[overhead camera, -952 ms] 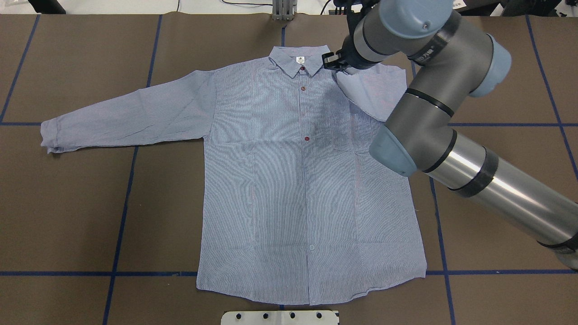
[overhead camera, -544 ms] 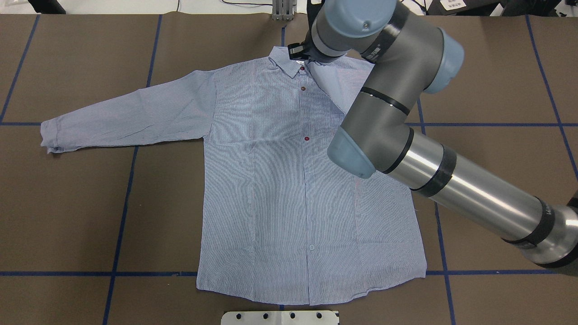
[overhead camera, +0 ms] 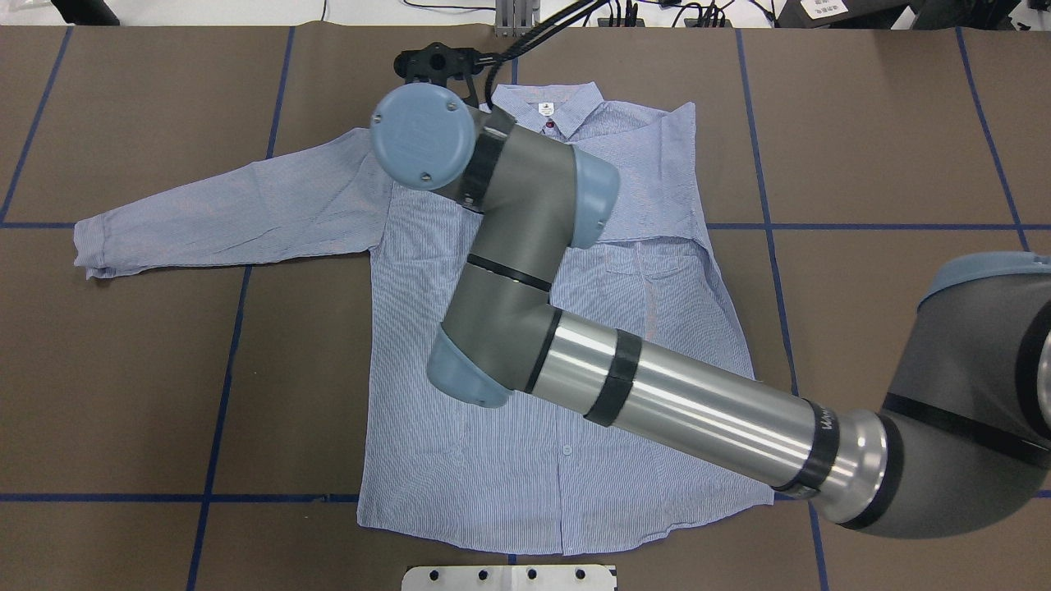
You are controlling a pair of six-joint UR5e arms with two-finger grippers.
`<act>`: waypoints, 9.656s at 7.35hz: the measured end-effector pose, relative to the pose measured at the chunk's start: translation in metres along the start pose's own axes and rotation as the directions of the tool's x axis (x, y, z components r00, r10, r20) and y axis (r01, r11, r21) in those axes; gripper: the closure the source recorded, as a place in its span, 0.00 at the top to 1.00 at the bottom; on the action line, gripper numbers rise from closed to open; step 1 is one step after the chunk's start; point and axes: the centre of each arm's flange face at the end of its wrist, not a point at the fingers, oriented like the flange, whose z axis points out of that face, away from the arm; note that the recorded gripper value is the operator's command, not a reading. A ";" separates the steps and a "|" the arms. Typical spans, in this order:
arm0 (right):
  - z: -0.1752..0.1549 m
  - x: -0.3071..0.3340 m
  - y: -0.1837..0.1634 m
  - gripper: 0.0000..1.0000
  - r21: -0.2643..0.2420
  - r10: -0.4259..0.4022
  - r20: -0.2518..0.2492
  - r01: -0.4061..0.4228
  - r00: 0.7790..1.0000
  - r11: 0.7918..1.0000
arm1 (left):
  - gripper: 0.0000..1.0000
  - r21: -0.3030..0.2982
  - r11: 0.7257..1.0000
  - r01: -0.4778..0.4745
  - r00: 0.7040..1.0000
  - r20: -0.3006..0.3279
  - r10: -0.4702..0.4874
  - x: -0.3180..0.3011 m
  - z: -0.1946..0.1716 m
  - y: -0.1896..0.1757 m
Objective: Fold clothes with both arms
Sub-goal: 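Carry the sleeve cuff with the right gripper across toward the collar, then sweep the right gripper across the shirt, folding the side inward, then release the folded side and raise the right gripper away, then lower the left gripper and grasp the cuff of the other sleeve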
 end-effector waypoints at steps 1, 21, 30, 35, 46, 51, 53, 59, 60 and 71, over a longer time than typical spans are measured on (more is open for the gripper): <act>0.003 -0.016 -0.005 1.00 0.003 0.014 -0.010 -0.014 1.000 1.000 | 1.00 0.000 1.000 0.000 1.000 0.000 0.000 0.000 0.000 0.000; 0.126 0.064 0.063 0.39 -0.106 0.144 0.062 -0.137 0.988 0.985 | 1.00 0.004 1.000 -0.006 1.000 0.000 0.006 0.002 -0.002 -0.002; 0.096 0.028 0.042 0.00 -0.093 0.157 0.108 -0.148 0.982 0.985 | 1.00 0.002 1.000 -0.005 1.000 0.000 0.005 0.001 -0.001 -0.001; 0.075 -0.014 0.062 0.30 -0.054 0.129 0.124 -0.123 0.984 0.991 | 1.00 0.001 1.000 -0.004 1.000 0.000 0.004 0.001 -0.001 0.000; 0.023 0.065 -0.058 1.00 -0.291 0.111 0.004 -0.105 0.994 0.951 | 1.00 0.058 0.996 -0.068 0.998 0.001 0.068 0.017 -0.012 -0.010; -0.082 0.397 -0.071 1.00 -0.366 -0.179 0.078 0.196 0.981 0.910 | 1.00 0.054 0.988 -0.143 0.989 -0.032 0.145 0.051 0.021 -0.019; -0.106 0.541 -0.059 1.00 -0.402 -0.248 0.134 0.281 0.959 0.871 | 1.00 0.076 0.997 -0.011 1.000 0.002 0.011 0.059 0.050 -0.026; -0.153 0.798 0.030 1.00 -0.455 -0.269 0.145 0.306 0.952 0.836 | 1.00 0.189 0.955 0.230 0.973 -0.017 -0.231 0.019 0.195 -0.017; -0.153 0.802 0.033 1.00 -0.458 -0.265 0.143 0.301 0.954 0.837 | 1.00 0.194 0.945 0.264 0.964 -0.036 -0.262 0.020 0.216 -0.007; -0.152 0.804 0.035 1.00 -0.460 -0.260 0.141 0.295 0.955 0.837 | 1.00 0.190 0.908 0.372 0.927 -0.116 -0.356 0.065 0.295 0.036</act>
